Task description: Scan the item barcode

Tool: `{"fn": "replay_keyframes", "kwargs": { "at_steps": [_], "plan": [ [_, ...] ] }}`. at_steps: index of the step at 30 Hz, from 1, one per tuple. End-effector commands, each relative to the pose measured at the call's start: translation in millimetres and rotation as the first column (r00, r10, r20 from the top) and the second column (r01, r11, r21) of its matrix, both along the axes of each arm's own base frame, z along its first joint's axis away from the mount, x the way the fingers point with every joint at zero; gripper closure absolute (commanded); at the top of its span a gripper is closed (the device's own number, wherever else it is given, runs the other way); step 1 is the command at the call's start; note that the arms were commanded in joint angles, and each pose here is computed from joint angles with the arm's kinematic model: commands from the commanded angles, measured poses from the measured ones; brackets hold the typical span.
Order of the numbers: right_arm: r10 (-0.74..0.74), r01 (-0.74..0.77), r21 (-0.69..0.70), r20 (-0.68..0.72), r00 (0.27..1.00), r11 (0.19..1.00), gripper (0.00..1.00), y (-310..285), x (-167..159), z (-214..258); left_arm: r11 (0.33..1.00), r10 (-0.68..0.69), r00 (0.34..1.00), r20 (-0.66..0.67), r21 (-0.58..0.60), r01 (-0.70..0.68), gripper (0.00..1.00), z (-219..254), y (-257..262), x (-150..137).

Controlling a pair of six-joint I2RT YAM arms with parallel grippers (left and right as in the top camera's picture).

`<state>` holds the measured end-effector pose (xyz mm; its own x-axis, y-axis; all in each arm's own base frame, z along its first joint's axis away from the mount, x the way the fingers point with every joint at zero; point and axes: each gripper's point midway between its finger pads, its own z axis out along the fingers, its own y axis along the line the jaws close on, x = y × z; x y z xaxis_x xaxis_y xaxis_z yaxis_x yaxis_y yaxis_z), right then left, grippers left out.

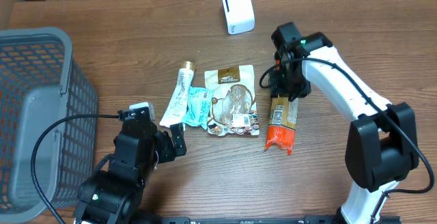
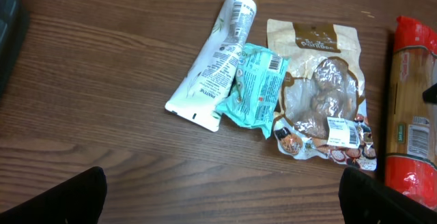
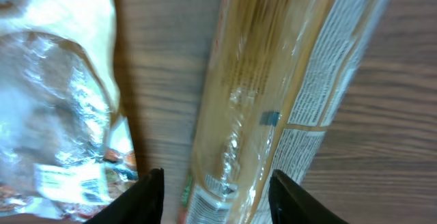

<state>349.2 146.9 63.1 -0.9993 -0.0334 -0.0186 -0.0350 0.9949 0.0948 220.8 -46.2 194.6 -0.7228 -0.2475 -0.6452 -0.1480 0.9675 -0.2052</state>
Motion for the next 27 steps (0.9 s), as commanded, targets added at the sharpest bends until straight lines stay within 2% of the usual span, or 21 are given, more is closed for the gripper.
{"fn": "replay_keyframes", "kwargs": {
  "at_steps": [1, 2, 3, 8, 12, 15, 18, 19, 21, 23, 27],
  "plan": [
    [0.001, 0.0, 0.019, -0.051, 0.999, 1.0, 0.66, -1, -19, -26, 1.0, 0.021, 1.0, 0.0, -0.001, -0.021, 0.0, -1, 2, 1],
    [0.001, 0.0, 0.018, -0.053, 0.999, 1.0, 0.73, -2, -22, -34, 1.0, 0.022, 1.0, 0.0, 0.0, -0.022, 0.0, -1, 2, 1],
    [0.001, 0.0, 0.018, -0.051, 0.999, 1.0, 0.76, -3, -24, -42, 1.0, 0.022, 1.0, 0.0, 0.0, -0.022, 0.0, -1, 2, 1],
    [-0.002, 0.002, 0.029, -0.025, 1.0, 1.0, 0.86, -5, -27, -64, 1.0, 0.021, 1.0, 0.0, -0.001, -0.021, 0.0, -1, 2, 1],
    [0.0, 0.001, 0.044, -0.015, 1.0, 0.999, 0.84, -2, -21, -53, 1.0, 0.022, 1.0, 0.0, 0.0, -0.022, 0.0, -1, 2, 1],
    [-0.006, 0.005, 0.075, 0.009, 1.0, 0.997, 0.71, 2, -11, -27, 1.0, 0.022, 1.0, 0.0, 0.0, -0.022, 0.01, -1, 2, 1],
    [-0.003, -0.006, 0.131, 0.067, 0.998, 0.991, 0.69, 3, 3, 7, 1.0, 0.022, 1.0, 0.0, 0.0, -0.022, 0.0, -1, 2, 1],
    [0.001, -0.015, 0.152, 0.088, 0.996, 0.988, 0.65, 2, 6, 18, 1.0, 0.022, 1.0, 0.0, 0.0, -0.022, 0.01, -1, 2, 1],
    [-0.02, -0.004, 0.185, 0.123, 0.992, 0.983, 0.5, -6, 11, 37, 1.0, 0.021, 1.0, 0.0, 0.0, -0.021, 0.0, -1, 2, 1],
    [-0.042, 0.013, 0.207, 0.137, 0.99, 0.978, 0.41, -24, 15, 47, 1.0, 0.022, 1.0, 0.0, 0.0, -0.022, 0.0, -1, 2, 1],
    [-0.051, 0.018, 0.287, 0.109, 0.993, 0.958, 0.33, -48, 14, 40, 1.0, 0.022, 1.0, 0.0, 0.0, -0.022, 0.0, -1, 2, 1]
  ]
}}
